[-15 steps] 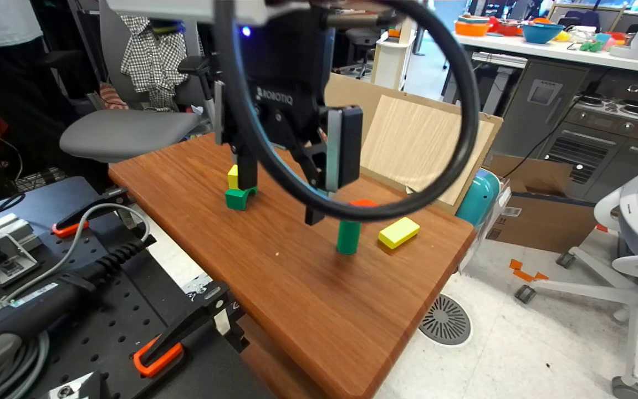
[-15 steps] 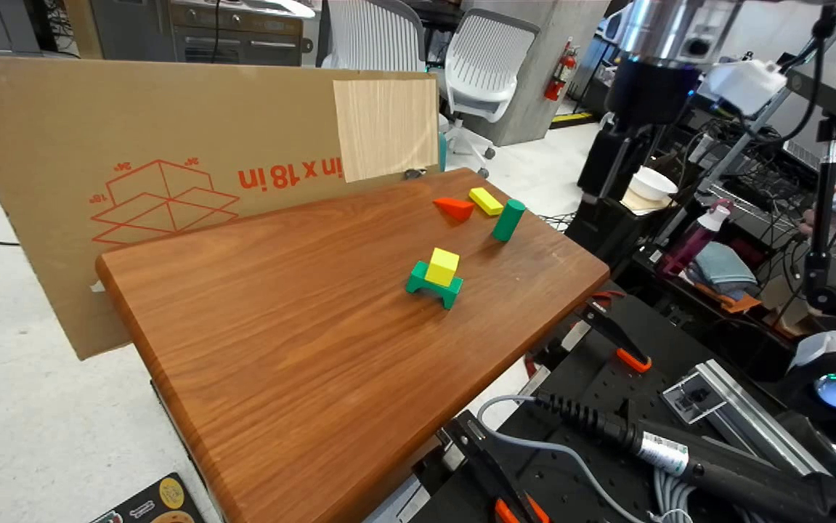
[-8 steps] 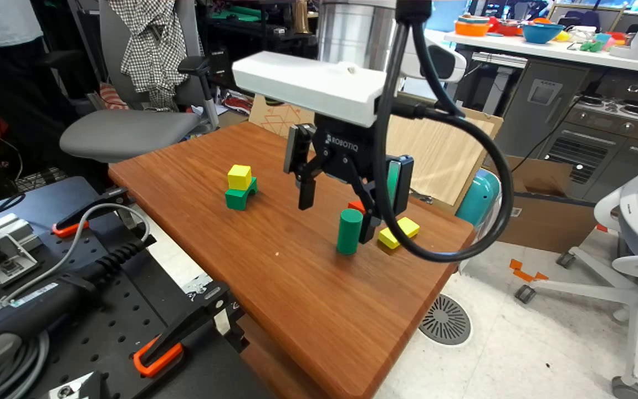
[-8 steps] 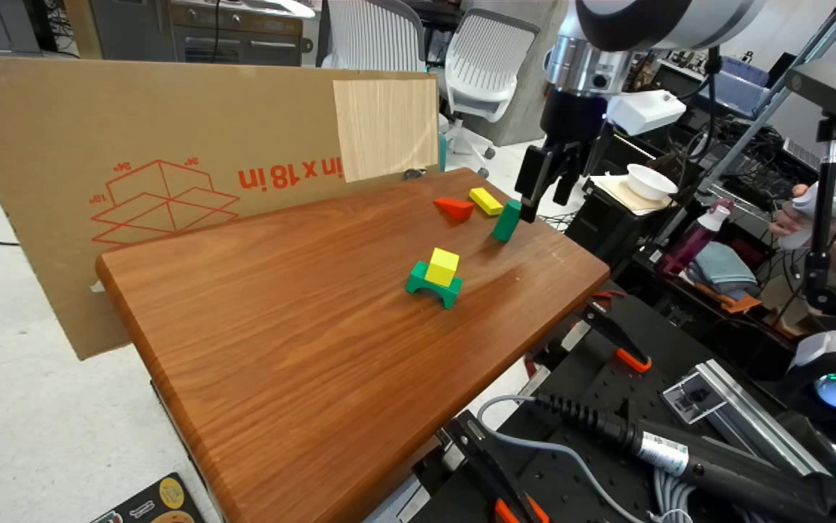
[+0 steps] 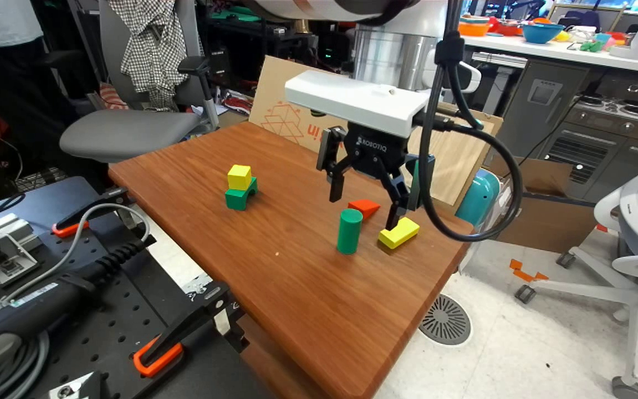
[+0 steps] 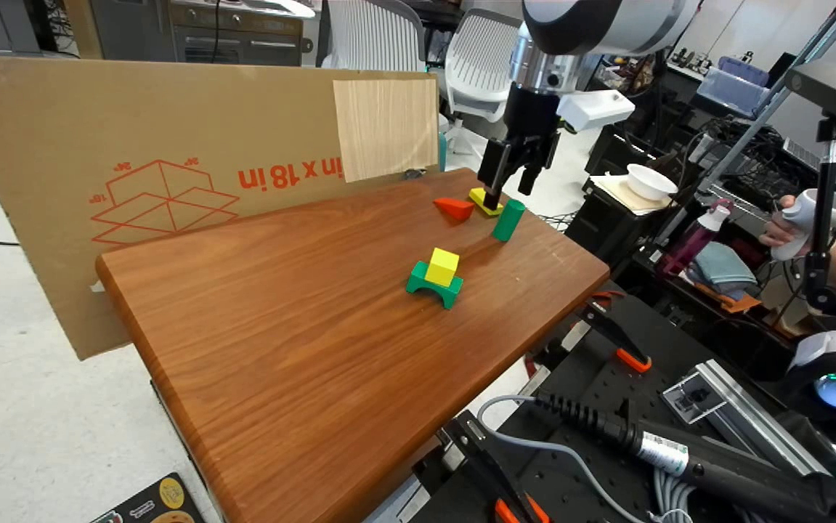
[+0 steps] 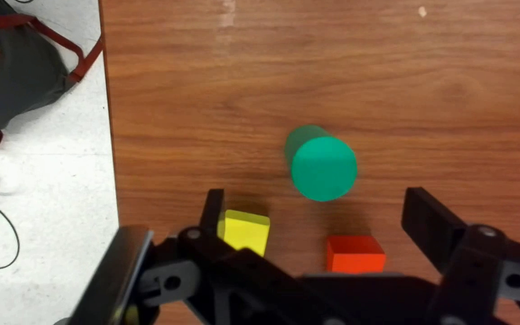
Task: Move the green cylindrical block to the left and then move it to the right
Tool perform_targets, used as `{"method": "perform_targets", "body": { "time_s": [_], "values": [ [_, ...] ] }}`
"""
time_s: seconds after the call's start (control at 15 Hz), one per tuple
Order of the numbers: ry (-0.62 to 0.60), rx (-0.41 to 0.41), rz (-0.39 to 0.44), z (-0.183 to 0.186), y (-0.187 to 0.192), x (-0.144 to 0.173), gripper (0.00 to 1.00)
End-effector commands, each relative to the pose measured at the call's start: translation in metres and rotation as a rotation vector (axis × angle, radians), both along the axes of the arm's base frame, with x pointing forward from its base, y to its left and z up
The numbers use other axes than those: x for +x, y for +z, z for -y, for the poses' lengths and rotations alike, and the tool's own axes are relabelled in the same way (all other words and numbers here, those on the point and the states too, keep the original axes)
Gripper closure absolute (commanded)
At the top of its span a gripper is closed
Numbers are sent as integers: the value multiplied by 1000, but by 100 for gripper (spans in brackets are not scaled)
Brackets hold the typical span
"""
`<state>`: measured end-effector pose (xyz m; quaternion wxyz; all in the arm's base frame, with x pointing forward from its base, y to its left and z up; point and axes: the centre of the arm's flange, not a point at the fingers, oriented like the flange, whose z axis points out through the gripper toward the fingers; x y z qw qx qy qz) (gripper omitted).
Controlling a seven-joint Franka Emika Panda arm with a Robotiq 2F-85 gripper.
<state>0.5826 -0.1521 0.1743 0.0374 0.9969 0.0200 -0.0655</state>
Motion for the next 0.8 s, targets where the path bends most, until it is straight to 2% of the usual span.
{"method": "perform_targets", "body": {
  "time_s": [0.0, 0.33, 0.73],
  "values": [
    [13, 45, -8, 1, -10, 18, 0],
    [32, 59, -25, -10, -16, 17, 0],
    [20, 64, -69, -16, -14, -1, 0]
  ]
}}
